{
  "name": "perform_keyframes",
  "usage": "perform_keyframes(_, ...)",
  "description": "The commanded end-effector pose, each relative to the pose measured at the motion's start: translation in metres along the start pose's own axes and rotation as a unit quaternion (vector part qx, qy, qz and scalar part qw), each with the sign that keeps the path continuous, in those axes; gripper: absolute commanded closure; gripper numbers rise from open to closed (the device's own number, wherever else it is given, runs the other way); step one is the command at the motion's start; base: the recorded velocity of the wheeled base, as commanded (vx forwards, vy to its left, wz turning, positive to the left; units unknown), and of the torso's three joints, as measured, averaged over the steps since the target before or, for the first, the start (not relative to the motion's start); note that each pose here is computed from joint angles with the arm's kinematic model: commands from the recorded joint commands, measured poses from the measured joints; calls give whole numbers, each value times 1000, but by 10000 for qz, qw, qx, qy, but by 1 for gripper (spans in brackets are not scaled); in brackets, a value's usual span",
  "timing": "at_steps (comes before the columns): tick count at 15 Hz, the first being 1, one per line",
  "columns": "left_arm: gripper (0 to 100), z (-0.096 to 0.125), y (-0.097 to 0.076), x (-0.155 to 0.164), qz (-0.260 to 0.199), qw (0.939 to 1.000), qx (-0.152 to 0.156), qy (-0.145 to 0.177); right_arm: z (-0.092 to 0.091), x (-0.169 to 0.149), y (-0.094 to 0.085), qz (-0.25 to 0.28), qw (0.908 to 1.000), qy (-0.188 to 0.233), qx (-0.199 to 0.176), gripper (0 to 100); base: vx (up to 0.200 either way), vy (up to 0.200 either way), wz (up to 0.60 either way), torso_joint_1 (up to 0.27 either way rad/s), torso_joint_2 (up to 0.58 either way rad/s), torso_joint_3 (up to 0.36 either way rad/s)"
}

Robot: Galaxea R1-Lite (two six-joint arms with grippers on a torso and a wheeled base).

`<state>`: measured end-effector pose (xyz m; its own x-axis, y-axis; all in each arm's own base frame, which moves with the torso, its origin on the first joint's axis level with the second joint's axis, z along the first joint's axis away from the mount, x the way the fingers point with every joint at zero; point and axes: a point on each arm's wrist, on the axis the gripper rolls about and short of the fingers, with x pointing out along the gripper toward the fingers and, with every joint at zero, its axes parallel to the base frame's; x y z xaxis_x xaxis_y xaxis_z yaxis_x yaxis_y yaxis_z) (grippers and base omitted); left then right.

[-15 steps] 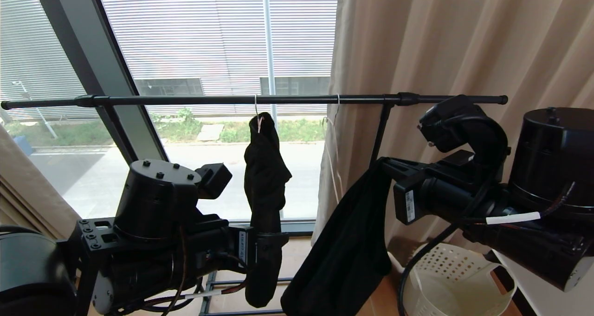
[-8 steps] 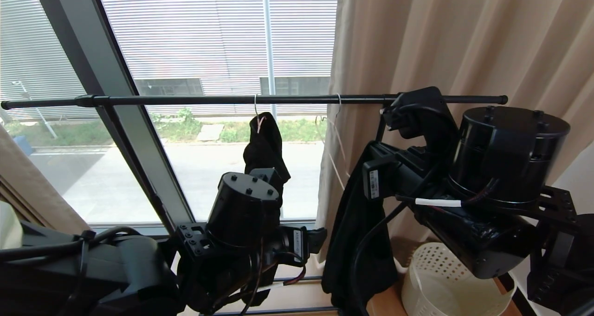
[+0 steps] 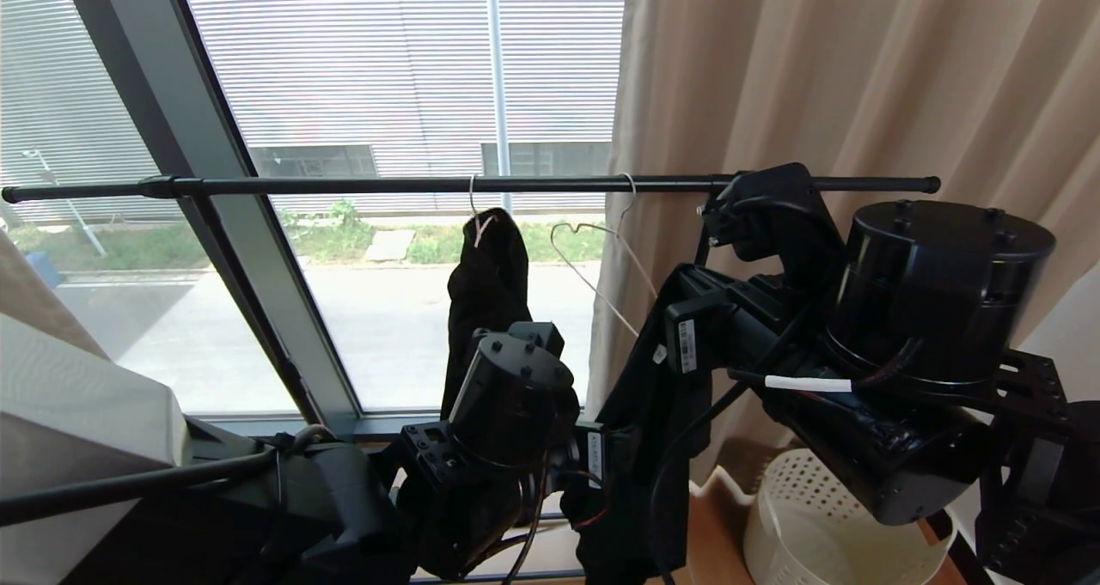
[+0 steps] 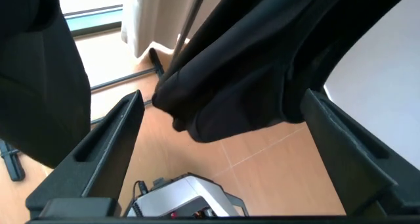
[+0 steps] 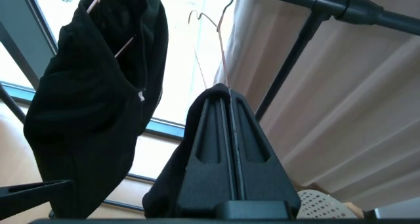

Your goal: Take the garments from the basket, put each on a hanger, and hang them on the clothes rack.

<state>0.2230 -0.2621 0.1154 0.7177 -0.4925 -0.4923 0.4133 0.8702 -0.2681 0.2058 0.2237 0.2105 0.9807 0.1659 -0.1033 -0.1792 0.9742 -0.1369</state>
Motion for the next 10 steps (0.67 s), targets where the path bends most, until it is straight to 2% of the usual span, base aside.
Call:
perform_keyframes(1,0,-2,0,9,42,10000,8,17,2,-8,6,125,9999,-46,11,100,0,0,0,0,0,0)
perform_keyframes(5,0,1,1,18,125,9999,-20,-40,3,-14,10,146,9999,-69,2,100,0,0,0,0,0,0)
perform_keyframes(10,0,-1,15,28,493,9988,-27,-23,6,-18,10,190,9997,-115,33,100,0,0,0,0,0,0)
